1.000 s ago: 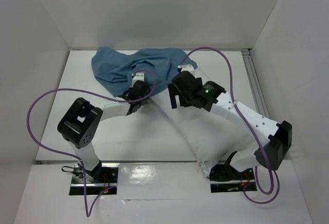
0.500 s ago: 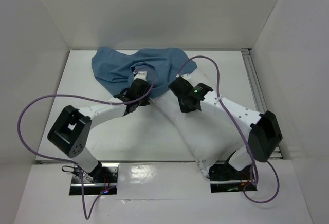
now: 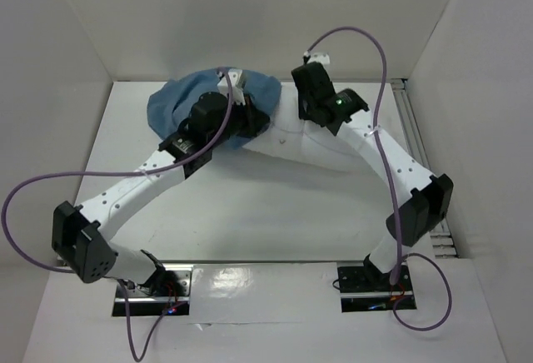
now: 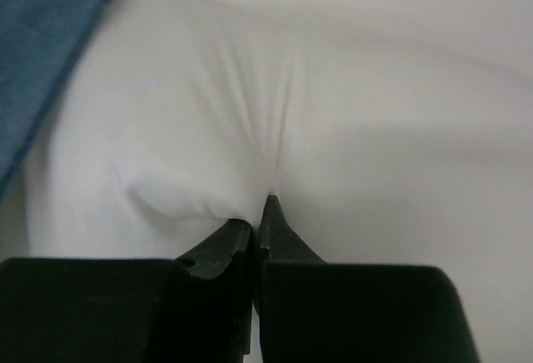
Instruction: Put the pillow into the pillowcase
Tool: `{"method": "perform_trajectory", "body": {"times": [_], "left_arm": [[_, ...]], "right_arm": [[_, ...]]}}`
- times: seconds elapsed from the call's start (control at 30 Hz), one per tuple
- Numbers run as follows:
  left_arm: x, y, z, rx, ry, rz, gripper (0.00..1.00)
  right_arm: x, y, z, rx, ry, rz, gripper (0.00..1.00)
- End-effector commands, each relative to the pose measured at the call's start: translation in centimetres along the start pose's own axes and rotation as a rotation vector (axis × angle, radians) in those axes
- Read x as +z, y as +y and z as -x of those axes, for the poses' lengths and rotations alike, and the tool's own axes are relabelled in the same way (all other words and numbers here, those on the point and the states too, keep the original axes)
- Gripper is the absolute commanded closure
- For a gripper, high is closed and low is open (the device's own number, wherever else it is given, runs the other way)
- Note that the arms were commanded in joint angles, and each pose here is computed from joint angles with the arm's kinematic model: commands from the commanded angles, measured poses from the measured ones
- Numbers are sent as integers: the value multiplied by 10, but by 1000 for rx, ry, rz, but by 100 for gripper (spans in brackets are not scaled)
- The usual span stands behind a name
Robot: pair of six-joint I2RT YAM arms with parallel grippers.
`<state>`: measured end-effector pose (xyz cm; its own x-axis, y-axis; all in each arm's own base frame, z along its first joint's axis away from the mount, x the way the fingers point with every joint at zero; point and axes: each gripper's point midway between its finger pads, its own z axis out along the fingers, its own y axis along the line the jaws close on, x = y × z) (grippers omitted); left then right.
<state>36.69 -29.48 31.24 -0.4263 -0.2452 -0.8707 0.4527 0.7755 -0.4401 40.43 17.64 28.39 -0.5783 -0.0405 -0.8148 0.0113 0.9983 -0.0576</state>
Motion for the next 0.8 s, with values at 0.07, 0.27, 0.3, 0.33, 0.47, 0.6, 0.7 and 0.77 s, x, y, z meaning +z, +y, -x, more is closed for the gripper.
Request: {"method": "perform_trajectory", "body": {"times": [0.07,0.27,0.3,0.33,0.47,0.6,0.7,0.77], "left_arm": [[2,-8,-92,-107,247,-99,100],[-32,-19,-93,-99,259,-118,100],[-35,-20,-86,-97,244,-110,100],[-41,-18,-78,-84,226,-93,100],[-44,-16,-69,-59,209,-66,100],[-34,-6,-76,-53,238,-30,100],[-35,-6,-90,-50,313,-34,100],[-48,5,-89,-28,333,30,89]], "right_arm": [[35,56,-123,54,203,166,100],[29,98,-149,137,251,290,100],[28,100,-145,159,246,292,100],[22,107,-135,174,222,314,100],[6,115,-112,230,178,351,100],[-10,129,-96,239,128,434,100],[-11,114,-103,188,157,367,97],[-19,95,-112,145,178,297,58]]}}
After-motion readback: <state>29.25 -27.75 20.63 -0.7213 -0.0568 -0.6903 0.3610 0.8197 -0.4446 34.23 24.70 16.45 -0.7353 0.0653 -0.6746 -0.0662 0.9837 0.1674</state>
